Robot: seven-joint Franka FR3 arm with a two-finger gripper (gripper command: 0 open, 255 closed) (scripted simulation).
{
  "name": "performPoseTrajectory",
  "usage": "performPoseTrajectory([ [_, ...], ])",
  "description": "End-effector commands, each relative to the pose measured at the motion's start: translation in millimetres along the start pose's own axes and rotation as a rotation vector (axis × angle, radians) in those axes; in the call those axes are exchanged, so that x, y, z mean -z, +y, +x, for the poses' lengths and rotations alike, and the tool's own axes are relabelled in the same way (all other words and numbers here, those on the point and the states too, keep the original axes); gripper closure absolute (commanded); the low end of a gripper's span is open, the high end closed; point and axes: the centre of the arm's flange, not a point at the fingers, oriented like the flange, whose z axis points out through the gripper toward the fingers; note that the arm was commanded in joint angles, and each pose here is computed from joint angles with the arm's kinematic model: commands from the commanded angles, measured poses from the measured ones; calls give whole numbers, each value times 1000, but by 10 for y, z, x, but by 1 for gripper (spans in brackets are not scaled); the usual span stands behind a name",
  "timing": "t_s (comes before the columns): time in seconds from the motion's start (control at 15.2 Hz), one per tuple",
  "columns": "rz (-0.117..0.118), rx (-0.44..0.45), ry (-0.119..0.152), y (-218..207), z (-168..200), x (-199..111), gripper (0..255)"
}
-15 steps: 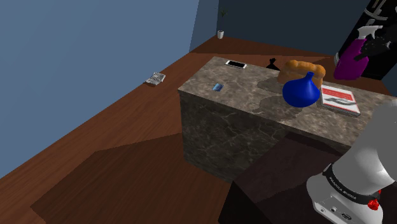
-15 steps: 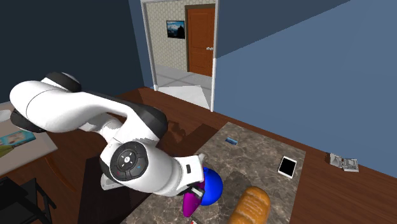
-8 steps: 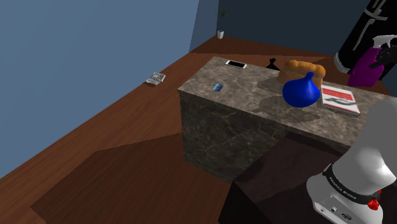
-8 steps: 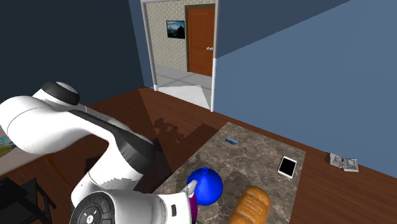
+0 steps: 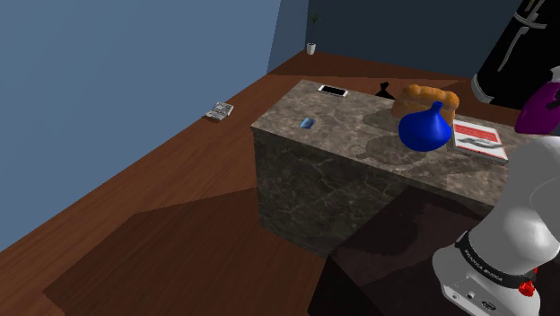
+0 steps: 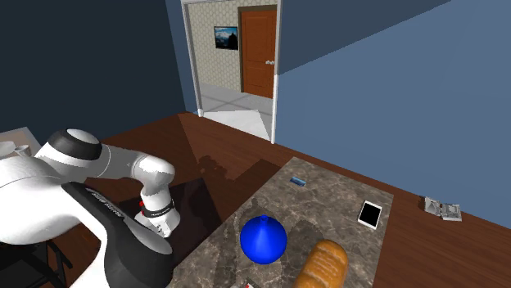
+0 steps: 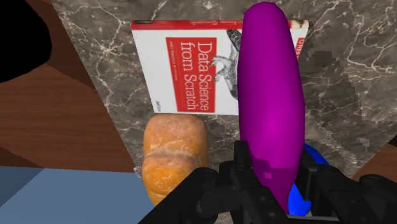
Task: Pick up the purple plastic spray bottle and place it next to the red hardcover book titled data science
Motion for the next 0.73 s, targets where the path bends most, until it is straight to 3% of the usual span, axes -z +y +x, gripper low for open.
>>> performPoseTrajectory([
  [0.0,1,0,-1,67,-233,44,255],
  [0.2,1,0,-1,168,-539,103,255],
  [0.66,1,0,-1,167,-733,-212,255],
])
